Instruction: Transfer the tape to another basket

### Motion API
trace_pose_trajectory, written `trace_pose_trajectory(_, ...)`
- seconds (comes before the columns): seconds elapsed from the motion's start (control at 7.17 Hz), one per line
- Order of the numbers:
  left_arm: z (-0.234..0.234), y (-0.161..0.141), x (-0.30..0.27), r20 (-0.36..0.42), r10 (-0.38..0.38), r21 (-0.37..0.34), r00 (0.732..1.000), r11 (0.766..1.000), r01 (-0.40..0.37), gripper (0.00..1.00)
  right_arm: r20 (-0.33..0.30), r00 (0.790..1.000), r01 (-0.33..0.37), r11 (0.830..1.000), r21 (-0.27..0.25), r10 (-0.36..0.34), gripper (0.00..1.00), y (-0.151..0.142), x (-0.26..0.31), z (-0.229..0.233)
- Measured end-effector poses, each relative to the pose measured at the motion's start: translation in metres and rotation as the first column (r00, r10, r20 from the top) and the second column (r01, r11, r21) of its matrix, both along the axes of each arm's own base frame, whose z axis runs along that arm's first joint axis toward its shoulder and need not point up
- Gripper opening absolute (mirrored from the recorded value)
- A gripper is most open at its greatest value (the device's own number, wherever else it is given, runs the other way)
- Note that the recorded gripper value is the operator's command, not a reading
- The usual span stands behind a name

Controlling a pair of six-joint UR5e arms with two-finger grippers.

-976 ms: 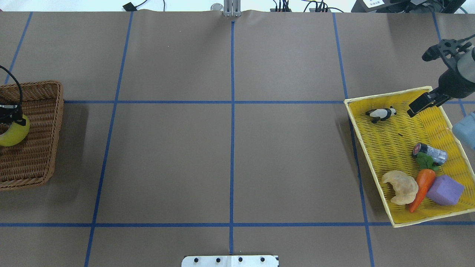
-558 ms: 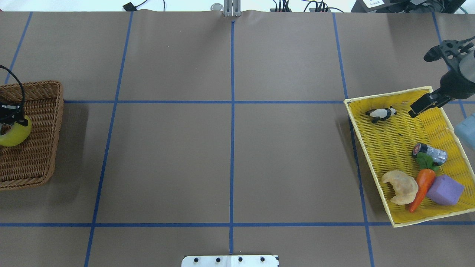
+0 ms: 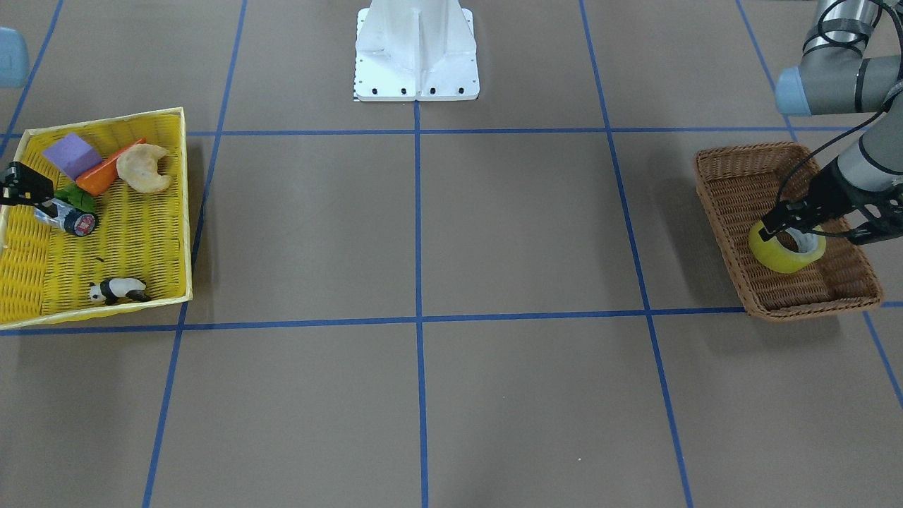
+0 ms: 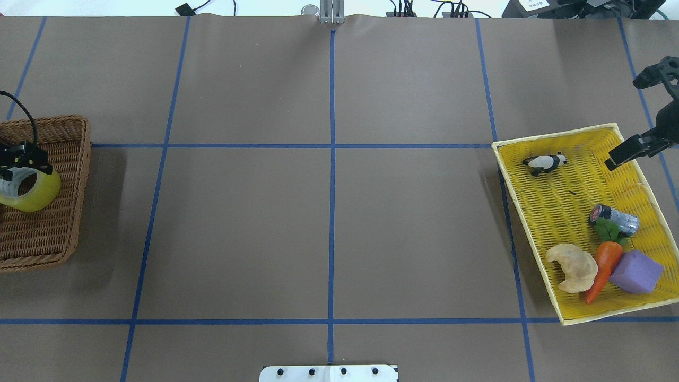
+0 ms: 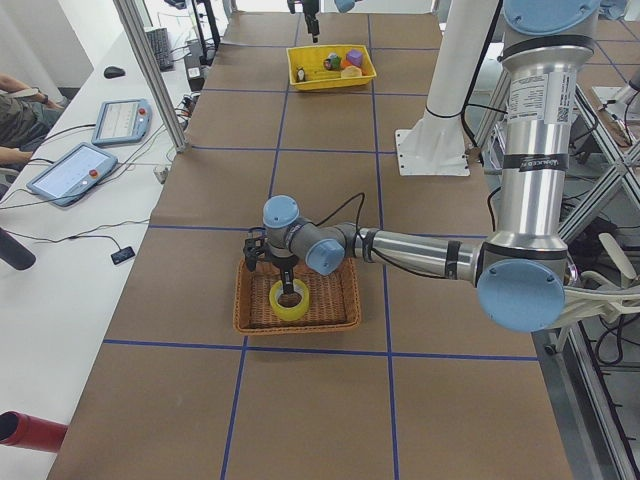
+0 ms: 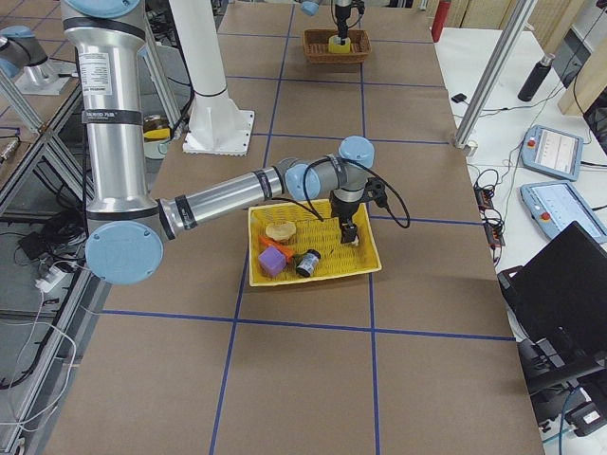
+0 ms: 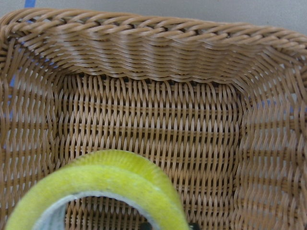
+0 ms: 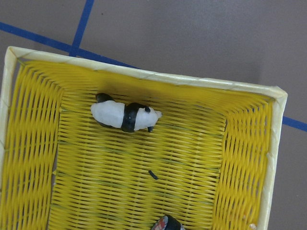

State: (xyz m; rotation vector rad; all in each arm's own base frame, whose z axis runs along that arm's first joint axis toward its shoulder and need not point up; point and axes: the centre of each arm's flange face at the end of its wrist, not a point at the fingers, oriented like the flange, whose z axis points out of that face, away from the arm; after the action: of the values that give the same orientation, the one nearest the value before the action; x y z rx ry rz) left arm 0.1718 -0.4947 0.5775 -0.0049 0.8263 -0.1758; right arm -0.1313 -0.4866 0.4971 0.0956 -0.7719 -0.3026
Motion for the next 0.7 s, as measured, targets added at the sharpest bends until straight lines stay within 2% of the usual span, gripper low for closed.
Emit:
trace_pose_trajectory(0.42,-0.037,0.011,-0.043,-0.013,0.044,0.177,0.999,0.983,-0.041,0.98,-0.012,0.997,-0.077,0.997,-0.021,0.076,1.00,0.039,0.060,0.022)
trace_pose_trajectory(0.7,-0.029,0.016,-0.064,0.033,0.135,0.284,0.990,0.949,-0.139,0.98,-0.026,0.988,-0.156,0.986,-0.053,0.155,1.00,0.063,0.110,0.045)
